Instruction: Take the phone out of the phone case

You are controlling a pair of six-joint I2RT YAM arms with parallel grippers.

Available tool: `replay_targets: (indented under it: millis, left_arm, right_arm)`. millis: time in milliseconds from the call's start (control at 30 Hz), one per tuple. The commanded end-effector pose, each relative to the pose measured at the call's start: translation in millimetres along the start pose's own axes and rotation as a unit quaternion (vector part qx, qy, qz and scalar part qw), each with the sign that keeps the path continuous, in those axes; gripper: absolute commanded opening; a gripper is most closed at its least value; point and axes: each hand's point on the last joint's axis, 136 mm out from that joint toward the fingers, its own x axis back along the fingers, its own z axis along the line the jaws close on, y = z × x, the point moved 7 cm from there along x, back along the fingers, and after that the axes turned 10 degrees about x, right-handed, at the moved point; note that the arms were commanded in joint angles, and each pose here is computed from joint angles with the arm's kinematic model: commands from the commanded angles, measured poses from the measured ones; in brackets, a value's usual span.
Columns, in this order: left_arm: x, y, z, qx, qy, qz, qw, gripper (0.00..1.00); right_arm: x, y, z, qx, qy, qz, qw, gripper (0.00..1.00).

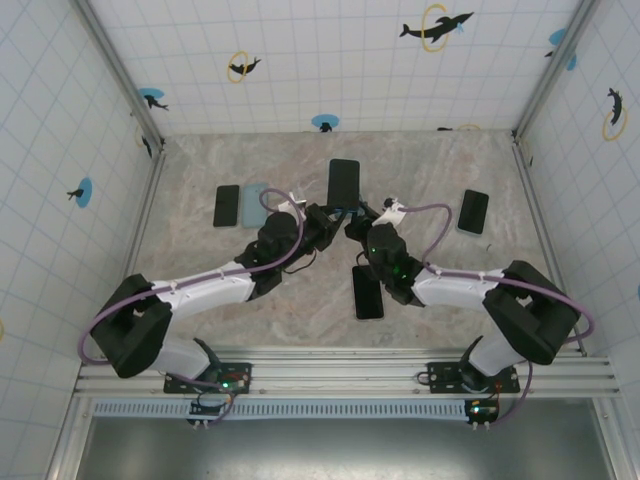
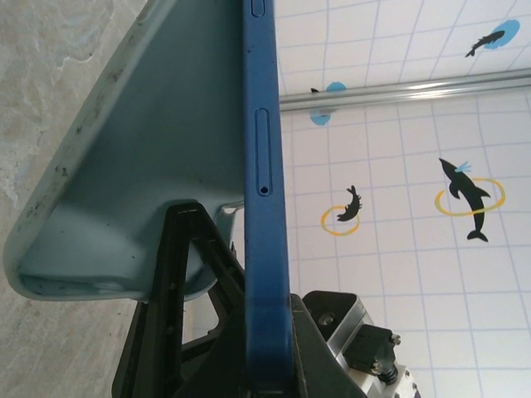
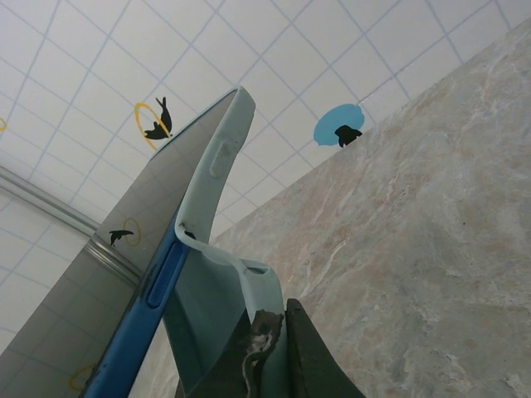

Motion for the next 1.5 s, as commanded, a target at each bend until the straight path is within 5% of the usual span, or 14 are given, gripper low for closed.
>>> replay_targets:
  millis: [0, 567, 867, 1233, 1467]
  left_arm:
    - [14, 20, -36, -0.048, -0.048, -0.057, 0.996, 0.0]
    - [-24, 1, -53, -0.032, -0.088, -0.004, 0.996, 0.0]
    - [-33, -14, -61, -0.019, -0.104, 0.029, 0.994, 0.0]
    - [-11, -7, -71, -0.05, -0.086, 0.004, 0.995, 0.0]
    - [0, 5, -76, -0.044, -0.095, -0.013, 0.994, 0.0]
  right_arm:
    - [1, 22, -39, 0.023, -0.104, -0.061, 0.992, 0.0]
    - [2, 5, 12, 0.029, -0.004, -0.075, 0.997, 0.0]
    - [-5, -4, 1, 0.056, -0.043, -0.079, 0.994, 0.0]
    - [-2, -1, -40, 0.125, -0.15, -0.08, 0.978, 0.0]
    - [1, -1, -50, 0.115, -0.148, -0.074, 0.98, 0.0]
